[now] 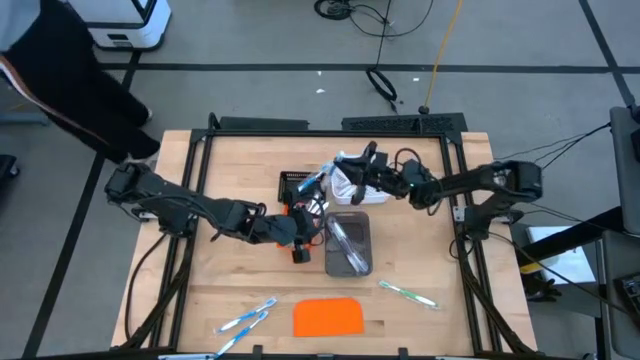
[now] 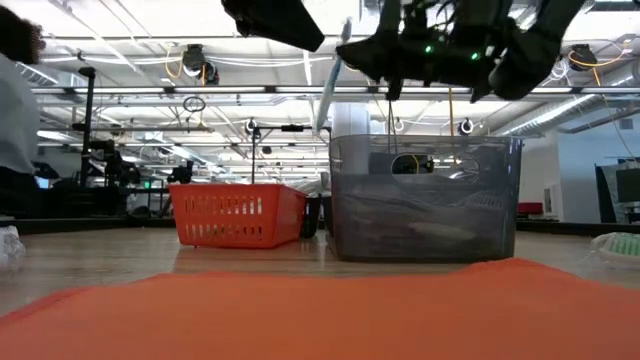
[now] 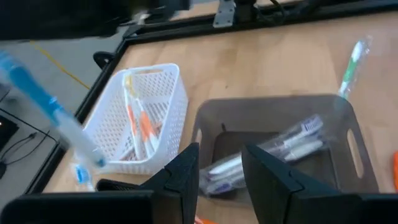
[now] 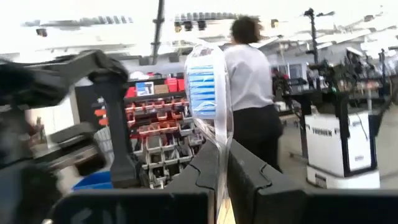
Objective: Pick & Place Toothbrushes
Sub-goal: Put the blue toothbrush into the black bin
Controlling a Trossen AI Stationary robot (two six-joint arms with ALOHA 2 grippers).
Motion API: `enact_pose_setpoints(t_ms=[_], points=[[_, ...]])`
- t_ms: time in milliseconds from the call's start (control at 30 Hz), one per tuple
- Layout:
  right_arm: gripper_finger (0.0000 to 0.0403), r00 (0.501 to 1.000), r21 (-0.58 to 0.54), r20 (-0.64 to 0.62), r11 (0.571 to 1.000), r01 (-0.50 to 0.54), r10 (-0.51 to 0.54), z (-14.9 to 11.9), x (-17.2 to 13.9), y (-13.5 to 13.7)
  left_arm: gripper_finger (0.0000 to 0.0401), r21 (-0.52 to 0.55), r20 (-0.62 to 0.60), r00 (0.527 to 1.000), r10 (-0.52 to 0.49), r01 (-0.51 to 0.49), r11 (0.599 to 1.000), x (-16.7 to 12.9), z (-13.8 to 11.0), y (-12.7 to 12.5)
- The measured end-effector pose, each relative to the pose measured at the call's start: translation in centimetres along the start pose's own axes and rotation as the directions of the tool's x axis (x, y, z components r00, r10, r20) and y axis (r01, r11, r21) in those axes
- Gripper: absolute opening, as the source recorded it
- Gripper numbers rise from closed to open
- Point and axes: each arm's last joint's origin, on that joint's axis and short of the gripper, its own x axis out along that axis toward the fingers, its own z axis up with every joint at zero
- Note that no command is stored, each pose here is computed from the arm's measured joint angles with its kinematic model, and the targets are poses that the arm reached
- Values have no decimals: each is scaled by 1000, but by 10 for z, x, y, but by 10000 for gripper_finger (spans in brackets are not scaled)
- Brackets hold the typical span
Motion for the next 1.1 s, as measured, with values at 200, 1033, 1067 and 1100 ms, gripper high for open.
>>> enact_pose_setpoints(t_ms=[200,1033,1067,1100], points=[[5,999,60,-32,998,9,-7,-25,26,-13,122,1,-5,1000,-2,2,1000,0,-1,-1],[5,996,156,-84,987,50,-37,-97,88,-41,122,63,-44,999,-22,25,998,-5,-6,-8],[5,995,157,-88,986,51,-37,-100,89,-41,122,63,-44,999,-22,25,998,-4,-6,-8],[5,995,164,-92,985,53,-38,-103,88,-41,122,63,-44,999,-22,25,998,-5,-6,-8]])
